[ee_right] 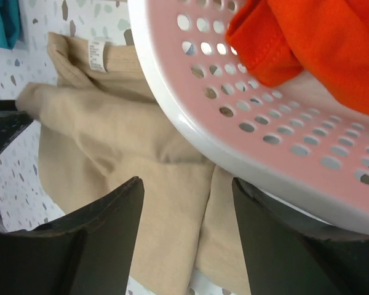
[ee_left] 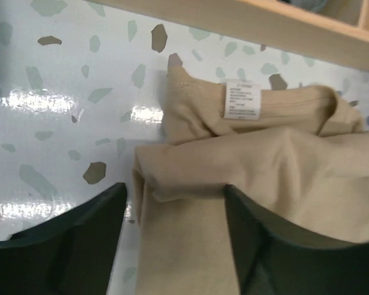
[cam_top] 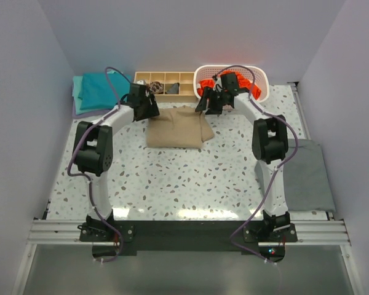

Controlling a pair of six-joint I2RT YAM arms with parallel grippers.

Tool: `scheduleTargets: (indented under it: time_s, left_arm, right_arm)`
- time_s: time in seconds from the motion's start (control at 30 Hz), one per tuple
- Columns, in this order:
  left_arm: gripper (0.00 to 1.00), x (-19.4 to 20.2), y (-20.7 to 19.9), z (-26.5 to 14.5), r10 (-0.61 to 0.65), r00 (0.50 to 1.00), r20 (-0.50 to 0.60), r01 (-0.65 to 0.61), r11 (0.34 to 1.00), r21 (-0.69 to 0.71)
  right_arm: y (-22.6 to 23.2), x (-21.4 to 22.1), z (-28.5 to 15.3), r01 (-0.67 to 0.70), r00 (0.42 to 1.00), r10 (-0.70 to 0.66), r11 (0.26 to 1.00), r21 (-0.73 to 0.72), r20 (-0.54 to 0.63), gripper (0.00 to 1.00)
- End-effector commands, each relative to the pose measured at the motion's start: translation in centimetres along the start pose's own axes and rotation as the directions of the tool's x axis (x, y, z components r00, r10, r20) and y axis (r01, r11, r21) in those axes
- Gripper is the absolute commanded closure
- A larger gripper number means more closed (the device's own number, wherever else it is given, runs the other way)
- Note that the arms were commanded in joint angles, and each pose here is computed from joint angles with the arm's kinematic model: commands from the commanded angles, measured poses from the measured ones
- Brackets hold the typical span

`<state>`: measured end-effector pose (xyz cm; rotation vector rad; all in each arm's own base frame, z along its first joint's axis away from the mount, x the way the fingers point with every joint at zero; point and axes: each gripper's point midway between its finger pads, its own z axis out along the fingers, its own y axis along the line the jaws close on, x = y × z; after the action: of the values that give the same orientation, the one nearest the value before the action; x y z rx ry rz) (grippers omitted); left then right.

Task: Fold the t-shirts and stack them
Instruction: Fold the tshirt

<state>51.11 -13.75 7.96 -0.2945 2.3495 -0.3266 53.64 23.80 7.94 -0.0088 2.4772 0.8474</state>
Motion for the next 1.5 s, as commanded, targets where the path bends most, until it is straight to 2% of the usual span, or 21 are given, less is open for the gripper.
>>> scheduleTargets:
  time_s: [0.0,0.03,0.2,0.3,0.43,0.57,0.63,0.67,0.9,1.07,1.33,1.47]
  left_arm:
    - [0.20,-3.2,0.1,0.5,0.033,0.995,0.093,-0.030,0.999,-0.032]
    - [0.09,-4.2,0.7,-0.3,0.042,0.990,0.137,-0.032,0.997,-0.075]
    - [0.06,-7.3,0.3,-3.4,0.063,0.974,0.216,-0.051,0.997,-0.063]
    - [0.06,-7.8,-2.6,-5.5,0.041,0.969,0.244,-0.064,0.994,0.089]
    - [0.08,-5.9,-6.8,-6.2,0.036,0.982,0.186,-0.096,0.942,0.321]
    - [0.13,-3.4,-9.0,-4.9,0.055,0.993,0.103,-0.095,0.895,0.435]
    - [0.16,-1.6,-8.6,-3.7,0.052,0.997,0.054,-0.070,0.896,0.439]
    - [0.16,-2.0,-8.9,-3.4,0.047,0.995,0.089,-0.083,0.886,0.457]
    - [0.17,0.4,-7.3,0.6,0.065,0.996,0.056,-0.083,0.904,0.419]
    - [0.17,-0.5,-6.1,3.2,0.108,0.987,0.122,-0.146,0.921,0.362]
    - [0.14,-3.7,-4.5,6.5,0.095,0.973,0.209,-0.160,0.933,0.323]
    - [0.14,-4.4,-4.6,6.7,0.096,0.977,0.189,-0.155,0.932,0.327]
  right_arm:
    - [-0.1,-2.7,-1.6,0.054,0.995,-0.056,0.998,0.034,0.085,0.34]
    - [0.5,-3.3,-2.6,0.070,0.991,-0.073,0.997,0.038,0.108,0.34]
    - [1.8,-3.0,-4.9,0.113,0.984,-0.113,0.994,0.009,0.136,0.34]
    - [3.8,-1.8,-4.7,0.101,0.991,-0.092,0.991,-0.090,0.100,0.34]
    - [6.6,1.0,-2.7,0.141,0.990,-0.137,0.980,-0.139,0.033,0.35]
    - [7.8,3.1,-0.6,0.143,0.989,-0.147,0.976,-0.162,-0.016,0.36]
    - [8.5,3.5,0.2,0.154,0.987,-0.160,0.972,-0.178,-0.020,0.36]
    - [8.6,3.7,0.5,0.156,0.986,-0.163,0.971,-0.183,-0.025,0.36]
    - [6.1,4.9,3.2,0.156,0.984,-0.164,0.980,-0.120,-0.064,0.36]
    - [3.5,6.6,4.2,0.171,0.979,-0.176,0.984,-0.055,-0.103,0.36]
    - [2.4,10.2,3.0,0.168,0.966,-0.174,0.985,-0.046,-0.193,0.36]
    - [0.7,13.8,1.8,0.166,0.949,-0.158,0.986,0.008,-0.275,0.37]
